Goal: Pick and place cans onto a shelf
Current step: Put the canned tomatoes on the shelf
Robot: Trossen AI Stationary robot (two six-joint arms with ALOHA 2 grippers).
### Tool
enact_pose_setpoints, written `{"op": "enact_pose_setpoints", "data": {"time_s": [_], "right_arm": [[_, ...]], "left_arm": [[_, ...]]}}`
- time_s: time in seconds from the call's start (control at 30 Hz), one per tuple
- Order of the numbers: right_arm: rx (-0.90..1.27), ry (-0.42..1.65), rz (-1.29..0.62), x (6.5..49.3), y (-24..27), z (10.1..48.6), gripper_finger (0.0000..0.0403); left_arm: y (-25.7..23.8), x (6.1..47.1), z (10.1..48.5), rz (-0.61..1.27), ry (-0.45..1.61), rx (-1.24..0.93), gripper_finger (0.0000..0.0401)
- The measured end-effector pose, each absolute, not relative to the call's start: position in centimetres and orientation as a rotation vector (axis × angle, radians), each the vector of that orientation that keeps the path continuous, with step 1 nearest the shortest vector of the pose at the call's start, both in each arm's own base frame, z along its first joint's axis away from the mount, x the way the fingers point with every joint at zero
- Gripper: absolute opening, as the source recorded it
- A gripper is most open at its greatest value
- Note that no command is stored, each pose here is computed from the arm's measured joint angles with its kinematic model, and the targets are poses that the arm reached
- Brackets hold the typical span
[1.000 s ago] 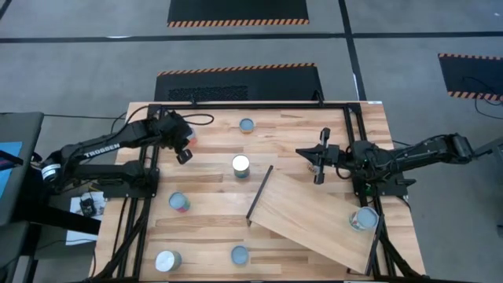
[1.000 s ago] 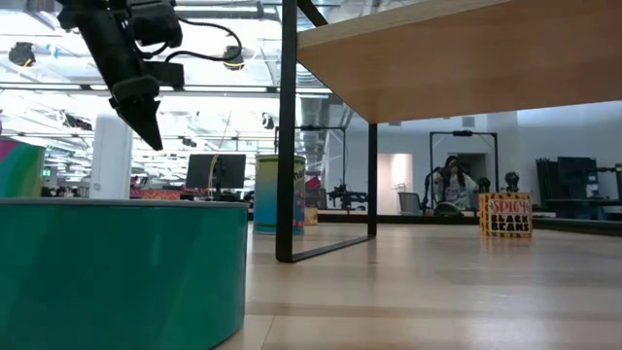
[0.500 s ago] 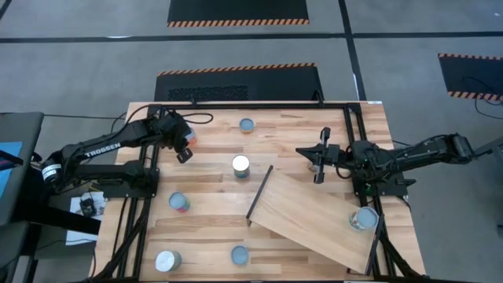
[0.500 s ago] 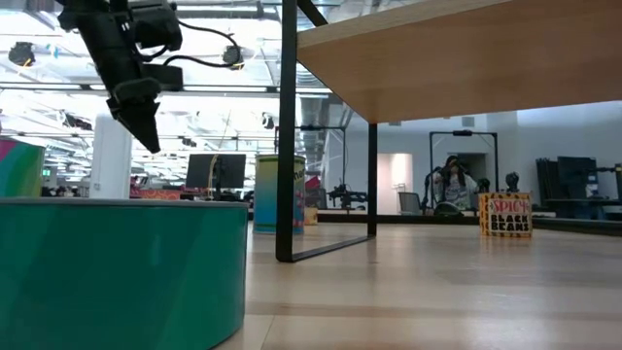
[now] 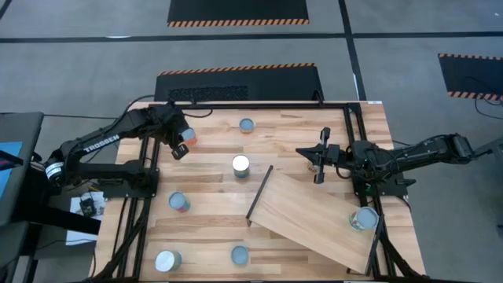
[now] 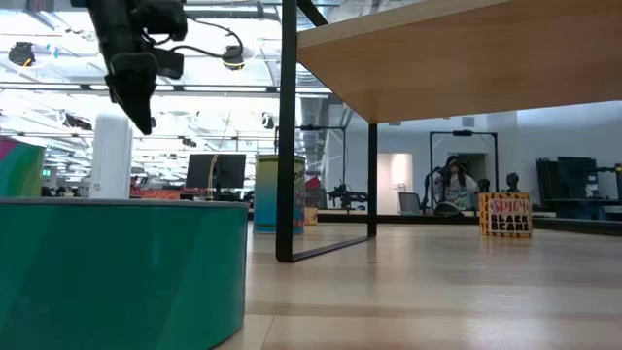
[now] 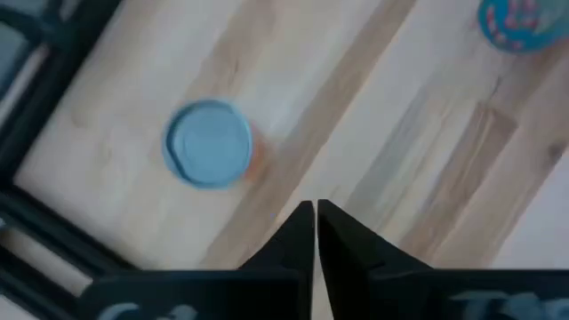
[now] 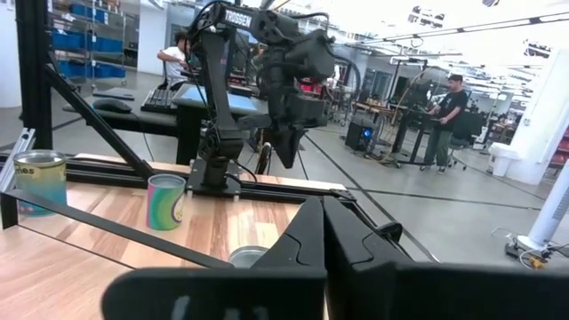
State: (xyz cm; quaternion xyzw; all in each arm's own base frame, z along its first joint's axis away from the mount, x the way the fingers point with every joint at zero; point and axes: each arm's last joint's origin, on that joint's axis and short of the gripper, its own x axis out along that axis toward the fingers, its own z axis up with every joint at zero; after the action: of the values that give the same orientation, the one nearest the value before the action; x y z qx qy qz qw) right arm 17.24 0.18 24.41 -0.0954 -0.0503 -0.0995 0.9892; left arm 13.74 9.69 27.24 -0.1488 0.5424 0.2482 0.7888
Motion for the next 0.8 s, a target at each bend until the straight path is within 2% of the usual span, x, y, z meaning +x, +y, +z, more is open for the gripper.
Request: {"op": "enact_pose_setpoints", "data": {"time_s": [0.23,0.63,0.8], "right_arm": [[-0.222,-0.101,-0.209,17.2,0.1,24.4,0.0011],[-0.226,-0.099,-0.208,17.2,0.1,24.4,0.0012],[-0.227,-0.095,-0.205,17.2,0.1,24.4,0.0008]], "left_arm": [[11.2,15.1,26.6,0.541,1.251,-0.358,0.0024],[12.2,16.1,25.0,0.569,1.362,-0.353,0.0127],[13.2,17.1,23.9,0.589,1.414,-0.25,0.0153]]}}
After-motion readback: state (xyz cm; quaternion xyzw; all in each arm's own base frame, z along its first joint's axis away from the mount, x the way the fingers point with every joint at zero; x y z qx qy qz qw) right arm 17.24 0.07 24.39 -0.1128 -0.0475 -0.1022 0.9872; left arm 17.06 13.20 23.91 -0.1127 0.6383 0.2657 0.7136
